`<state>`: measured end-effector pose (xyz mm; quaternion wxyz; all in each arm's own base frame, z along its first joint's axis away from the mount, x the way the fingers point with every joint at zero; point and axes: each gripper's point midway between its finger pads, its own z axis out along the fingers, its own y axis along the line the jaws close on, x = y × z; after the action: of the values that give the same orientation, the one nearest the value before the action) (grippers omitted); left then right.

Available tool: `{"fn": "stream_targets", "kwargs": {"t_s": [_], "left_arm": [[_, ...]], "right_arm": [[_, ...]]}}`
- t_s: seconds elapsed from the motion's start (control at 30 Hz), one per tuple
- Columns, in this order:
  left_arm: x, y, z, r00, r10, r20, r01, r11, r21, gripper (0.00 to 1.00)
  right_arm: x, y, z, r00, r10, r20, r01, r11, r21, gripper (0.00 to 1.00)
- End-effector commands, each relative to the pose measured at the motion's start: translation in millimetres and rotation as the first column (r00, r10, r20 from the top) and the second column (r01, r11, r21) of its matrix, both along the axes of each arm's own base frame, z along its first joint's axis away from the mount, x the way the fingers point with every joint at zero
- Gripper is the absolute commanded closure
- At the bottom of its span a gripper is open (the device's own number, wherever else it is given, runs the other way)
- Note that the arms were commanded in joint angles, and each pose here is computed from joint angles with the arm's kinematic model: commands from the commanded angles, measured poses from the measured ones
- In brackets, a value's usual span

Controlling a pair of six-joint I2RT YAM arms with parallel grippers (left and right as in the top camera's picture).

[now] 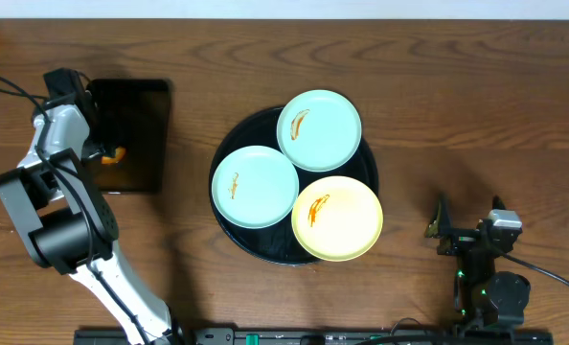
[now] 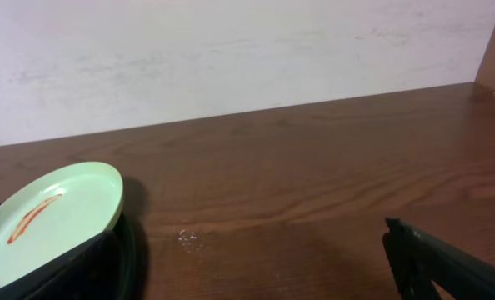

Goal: Clean dirty plates on tray and stack at the side
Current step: 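Close the left gripper on the sponge and lift it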

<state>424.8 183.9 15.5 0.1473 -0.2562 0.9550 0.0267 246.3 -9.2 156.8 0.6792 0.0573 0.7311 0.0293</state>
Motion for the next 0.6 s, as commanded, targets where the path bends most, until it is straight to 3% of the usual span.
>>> {"fn": "stream_targets", "kwargs": {"t_s": [0.0,0.13,0.33,0.57], "left_arm": [[18,-18,51,0.987,-0.042,0.154,0.053,0.996,-0.072,0.93],[23,-36,97,0.96,-0.074,0.271,0.11,0.986,-0.122,0.92],[18,-39,153,0.924,-0.091,0.371,0.125,0.99,-0.07,0.93],[16,-40,179,0.901,-0.101,0.422,0.129,0.991,-0.038,0.93]], "right_arm": [[0,-1,0,1.0,-0.002,-0.001,0.002,1.0,-0.013,0.01],[0,-1,0,1.0,-0.002,-0.001,0.002,1.0,-0.013,0.01],[0,-1,0,1.0,-0.002,-0.001,0.002,1.0,-0.013,0.01],[0,-1,0,1.0,-0.002,-0.001,0.002,1.0,-0.013,0.01]]}}
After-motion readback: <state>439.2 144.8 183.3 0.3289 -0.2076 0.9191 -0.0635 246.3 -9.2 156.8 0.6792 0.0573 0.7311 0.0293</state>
